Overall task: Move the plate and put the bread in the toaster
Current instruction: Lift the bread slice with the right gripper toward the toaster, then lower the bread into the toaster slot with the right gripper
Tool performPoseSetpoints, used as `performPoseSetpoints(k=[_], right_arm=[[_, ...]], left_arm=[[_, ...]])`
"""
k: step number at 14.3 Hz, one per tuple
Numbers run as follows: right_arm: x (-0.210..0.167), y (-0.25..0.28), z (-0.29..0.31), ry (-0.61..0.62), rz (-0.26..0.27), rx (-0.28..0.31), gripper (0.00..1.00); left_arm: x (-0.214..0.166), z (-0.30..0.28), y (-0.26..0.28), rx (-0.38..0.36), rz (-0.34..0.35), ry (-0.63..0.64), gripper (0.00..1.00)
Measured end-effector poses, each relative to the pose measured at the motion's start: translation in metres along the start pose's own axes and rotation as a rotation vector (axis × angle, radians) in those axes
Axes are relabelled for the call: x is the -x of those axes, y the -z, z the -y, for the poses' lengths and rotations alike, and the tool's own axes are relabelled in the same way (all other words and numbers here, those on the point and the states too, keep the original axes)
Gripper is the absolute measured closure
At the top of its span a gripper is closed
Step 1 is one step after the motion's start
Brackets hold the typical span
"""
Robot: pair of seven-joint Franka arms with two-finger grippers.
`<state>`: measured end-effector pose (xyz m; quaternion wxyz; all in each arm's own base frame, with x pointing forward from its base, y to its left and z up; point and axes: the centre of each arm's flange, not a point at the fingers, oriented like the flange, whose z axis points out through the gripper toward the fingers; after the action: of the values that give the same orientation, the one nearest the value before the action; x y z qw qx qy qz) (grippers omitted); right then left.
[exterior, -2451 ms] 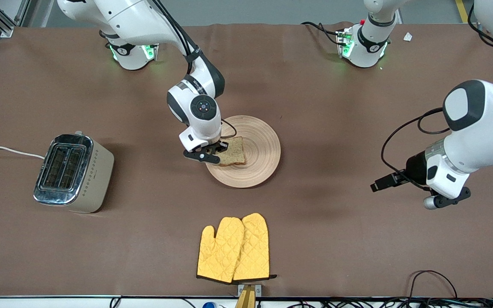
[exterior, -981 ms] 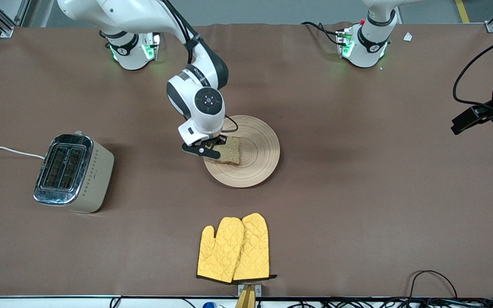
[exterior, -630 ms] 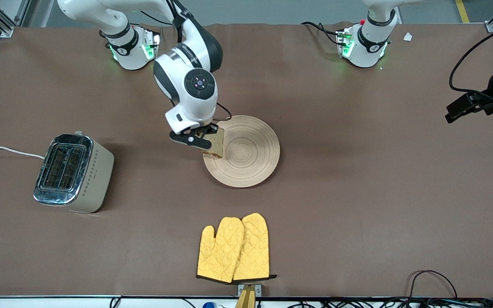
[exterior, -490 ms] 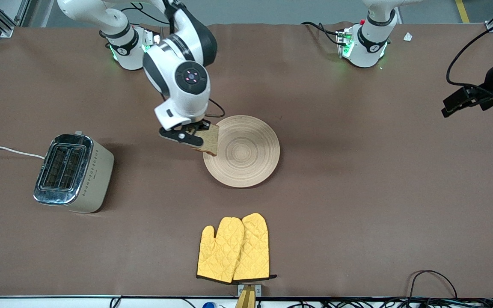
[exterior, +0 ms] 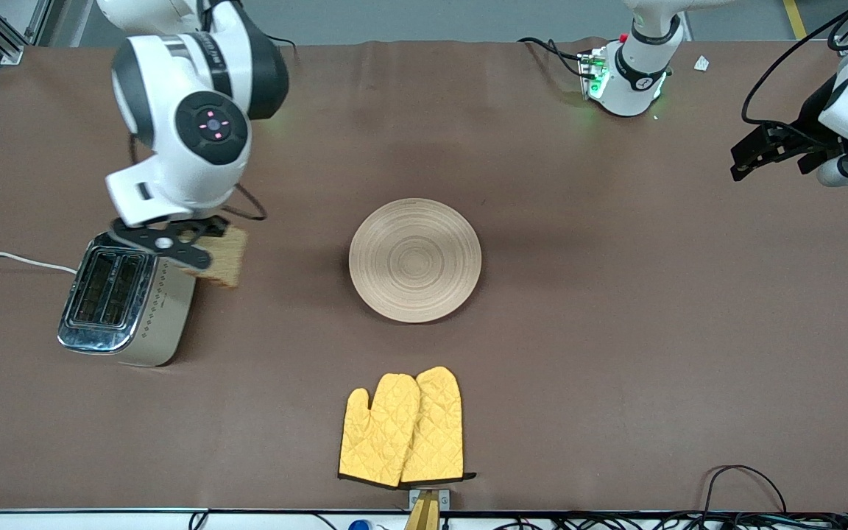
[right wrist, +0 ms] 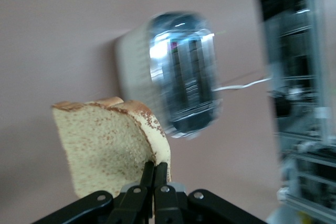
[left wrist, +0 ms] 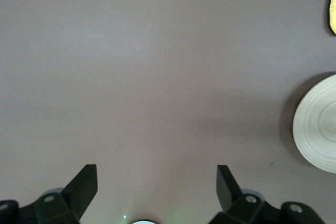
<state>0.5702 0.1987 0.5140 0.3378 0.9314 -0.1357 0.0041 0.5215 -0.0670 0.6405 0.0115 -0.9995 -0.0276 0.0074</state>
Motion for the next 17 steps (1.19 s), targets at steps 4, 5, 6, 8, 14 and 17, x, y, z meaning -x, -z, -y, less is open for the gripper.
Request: performPoseSetpoints(k=[4, 5, 6, 8, 14, 17], right_arm=[[-0.028, -0.056, 0.003, -0.012, 0.027, 0.204, 0.97], [-0.037, -0.074, 0.004, -0.011, 0.043, 0.236, 0.97], [-0.046, -0.091, 0.003, -0.01, 0.051, 0.274, 0.97], [-0.058, -0.116, 0.004, 0.001, 0.056, 0.336, 0.97], [-0.067, -0.136, 0.012, 0.018, 0.029, 0.426, 0.97], [-0.068, -0.139, 0.012, 0.021, 0.031, 0.434, 0.97]], left_arm=[[-0.001, 0.007, -0.001, 0.001, 0.003, -0.065, 0.0], [-0.001, 0.008, -0.001, 0.001, 0.005, -0.074, 0.0], [-0.002, 0.008, -0.002, 0.001, 0.006, -0.081, 0.0], [-0.002, 0.008, -0.003, 0.001, 0.008, -0.082, 0.0], [-0.003, 0.011, -0.004, 0.001, 0.01, -0.076, 0.0], [-0.005, 0.021, -0.002, 0.002, 0.005, -0.056, 0.0]])
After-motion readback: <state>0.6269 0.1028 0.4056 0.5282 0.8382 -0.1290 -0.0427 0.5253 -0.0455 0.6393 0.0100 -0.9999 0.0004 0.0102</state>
